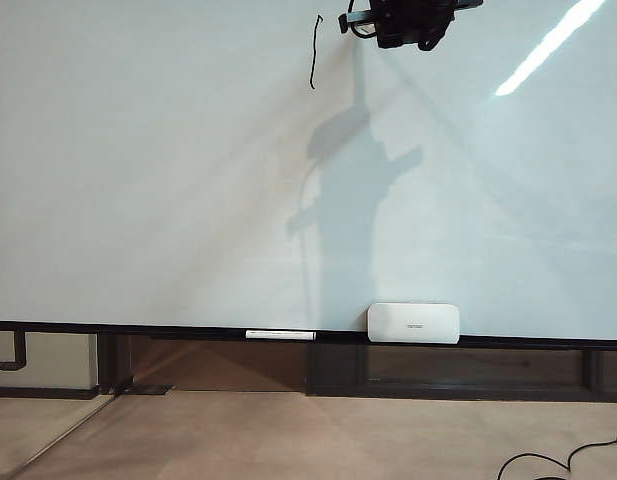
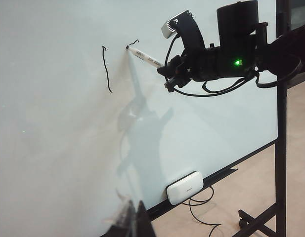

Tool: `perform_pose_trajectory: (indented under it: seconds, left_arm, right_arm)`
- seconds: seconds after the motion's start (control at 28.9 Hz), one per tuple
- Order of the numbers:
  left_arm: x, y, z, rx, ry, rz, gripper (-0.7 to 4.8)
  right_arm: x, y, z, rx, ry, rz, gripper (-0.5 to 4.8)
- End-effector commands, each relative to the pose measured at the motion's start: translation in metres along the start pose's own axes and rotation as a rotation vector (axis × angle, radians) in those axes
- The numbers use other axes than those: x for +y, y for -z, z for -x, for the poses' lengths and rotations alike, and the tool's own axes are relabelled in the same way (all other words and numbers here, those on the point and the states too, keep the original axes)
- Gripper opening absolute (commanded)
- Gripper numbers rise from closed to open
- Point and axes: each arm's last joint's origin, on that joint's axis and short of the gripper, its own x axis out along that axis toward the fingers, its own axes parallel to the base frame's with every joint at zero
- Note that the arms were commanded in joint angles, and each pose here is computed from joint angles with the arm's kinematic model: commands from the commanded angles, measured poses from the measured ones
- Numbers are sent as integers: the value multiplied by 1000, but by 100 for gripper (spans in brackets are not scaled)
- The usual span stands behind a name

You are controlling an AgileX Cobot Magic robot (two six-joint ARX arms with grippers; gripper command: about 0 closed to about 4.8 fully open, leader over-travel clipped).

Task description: Reach to the right to find the marker pen, pick it up, and write the number 15 on the whiteboard.

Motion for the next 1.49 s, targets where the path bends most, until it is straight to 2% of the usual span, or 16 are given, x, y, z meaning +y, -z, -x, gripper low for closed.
perform_pose_trajectory:
  seconds: [0.03, 0.28, 0.52, 0.86, 1.49]
  left_arm:
    - [0, -2, 0, -10, -1, -4, -5]
    - [0, -2, 0, -10, -1, -4, -5]
    - [0, -2, 0, -11, -1, -4, -5]
    - [0, -2, 0, -11, -1, -4, -5]
    - [0, -2, 0, -11, -1, -5, -5]
  right_arm:
    - [-1, -4, 1, -13, 1, -4, -2]
    - [-1, -3, 1, -5, 0, -4, -2]
    - [2, 10, -3, 77, -14, -13, -2]
    - [5, 21, -6, 125, 5, -27, -2]
    - [4, 21, -6, 131, 19, -25, -2]
